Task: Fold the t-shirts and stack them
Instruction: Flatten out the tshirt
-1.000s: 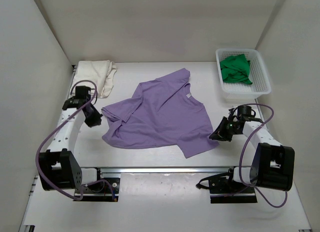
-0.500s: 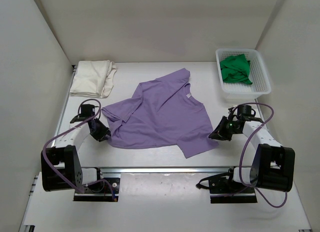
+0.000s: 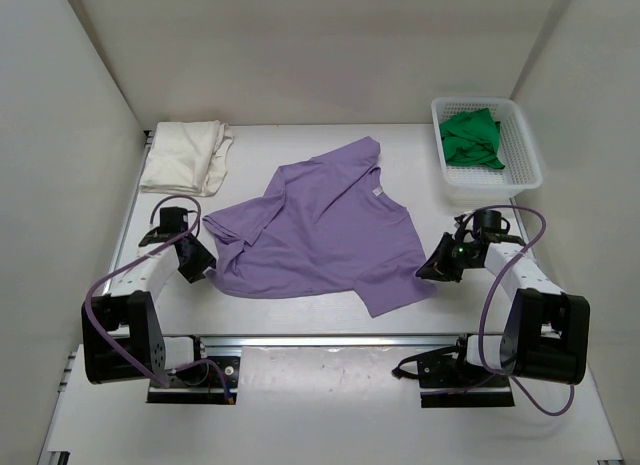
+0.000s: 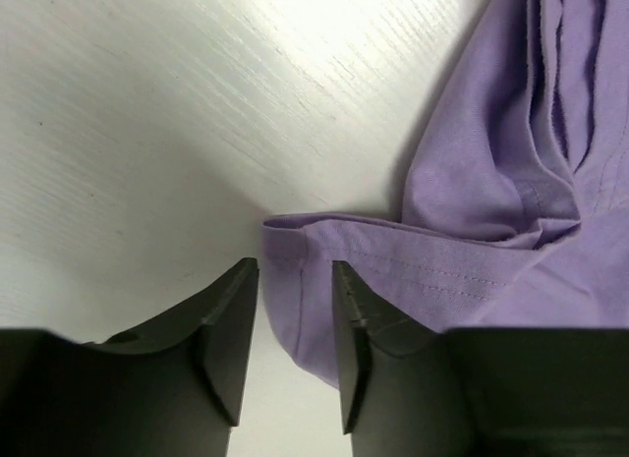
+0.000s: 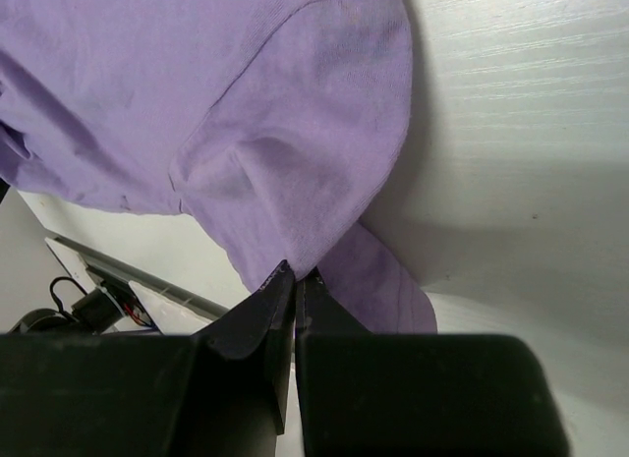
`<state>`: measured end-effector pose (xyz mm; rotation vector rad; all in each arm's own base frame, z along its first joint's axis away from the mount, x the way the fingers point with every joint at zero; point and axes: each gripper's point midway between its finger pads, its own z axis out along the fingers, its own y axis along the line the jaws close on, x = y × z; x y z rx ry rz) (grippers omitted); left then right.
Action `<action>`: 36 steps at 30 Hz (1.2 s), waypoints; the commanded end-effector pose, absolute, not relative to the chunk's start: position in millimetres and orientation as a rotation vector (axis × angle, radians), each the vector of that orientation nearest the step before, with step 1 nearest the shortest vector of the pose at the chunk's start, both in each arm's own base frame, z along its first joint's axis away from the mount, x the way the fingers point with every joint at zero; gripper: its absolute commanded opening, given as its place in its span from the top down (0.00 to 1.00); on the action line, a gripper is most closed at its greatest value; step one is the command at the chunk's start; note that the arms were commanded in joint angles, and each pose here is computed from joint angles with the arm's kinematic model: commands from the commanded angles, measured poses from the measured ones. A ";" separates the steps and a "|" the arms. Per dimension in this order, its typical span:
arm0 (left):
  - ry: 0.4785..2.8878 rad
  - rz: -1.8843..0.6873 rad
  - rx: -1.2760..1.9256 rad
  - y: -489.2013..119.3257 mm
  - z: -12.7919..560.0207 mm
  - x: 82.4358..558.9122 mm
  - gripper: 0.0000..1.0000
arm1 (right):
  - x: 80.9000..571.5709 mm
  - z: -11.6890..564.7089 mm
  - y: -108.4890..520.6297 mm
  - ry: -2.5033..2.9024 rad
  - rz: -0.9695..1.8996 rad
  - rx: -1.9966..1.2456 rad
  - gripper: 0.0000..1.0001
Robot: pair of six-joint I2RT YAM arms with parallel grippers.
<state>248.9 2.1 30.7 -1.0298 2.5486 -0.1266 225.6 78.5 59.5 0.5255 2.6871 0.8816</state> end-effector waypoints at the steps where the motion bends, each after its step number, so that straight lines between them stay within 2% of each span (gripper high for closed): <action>1: 2.532 -0.135 -0.996 2.9 27.7 254.1 0.51 | 226.1 63.4 83.7 2.670 0.915 0.481 0.99; 5: 2.533 -0.187 -0.968 -7.8 23.2 258.6 0.49 | 224.1 63.8 85.9 2.673 0.917 0.466 0.99; 11: 2.579 -0.168 -0.999 -11.1 5.5 249.3 0.60 | 225.3 65.2 85.2 2.664 0.915 0.468 1.00; 13: 2.578 -0.169 -1.001 -11.6 3.5 248.6 0.70 | 223.6 63.6 85.5 2.674 0.915 0.473 1.00; 15: 2.586 -0.164 -0.999 -10.8 3.2 246.5 0.87 | 224.9 64.9 82.9 2.668 0.901 0.474 1.00; 16: 2.579 -0.164 -1.015 -9.1 4.8 246.8 0.91 | 224.6 65.2 82.2 2.664 0.899 0.474 0.98; 18: 2.574 -0.133 -0.995 -7.0 9.7 246.0 1.00 | 221.8 62.5 79.2 2.668 0.880 0.497 0.90; 20: 2.532 -0.162 -0.993 -8.3 28.5 252.3 1.00 | 215.3 59.7 79.0 2.680 0.874 0.511 0.77; 23: 2.518 -0.163 -0.982 -10.5 50.4 248.6 1.00 | 199.8 53.0 76.7 2.708 0.864 0.578 0.64; 26: 2.555 -0.184 -0.996 -21.6 58.2 228.0 1.00 | 185.8 52.1 68.8 2.747 0.779 0.607 0.61; 29: 2.582 -0.213 -1.017 -28.3 58.4 211.6 1.00 | 195.3 55.1 53.2 2.702 0.715 0.679 0.57; 32: 2.612 -0.244 -0.964 -39.3 61.4 209.4 1.00 | 212.1 59.7 26.5 2.659 0.576 0.743 0.54; 36: 2.612 -0.273 -0.875 -49.9 72.6 221.4 1.00 | 222.3 62.5 20.8 2.708 0.518 0.644 0.51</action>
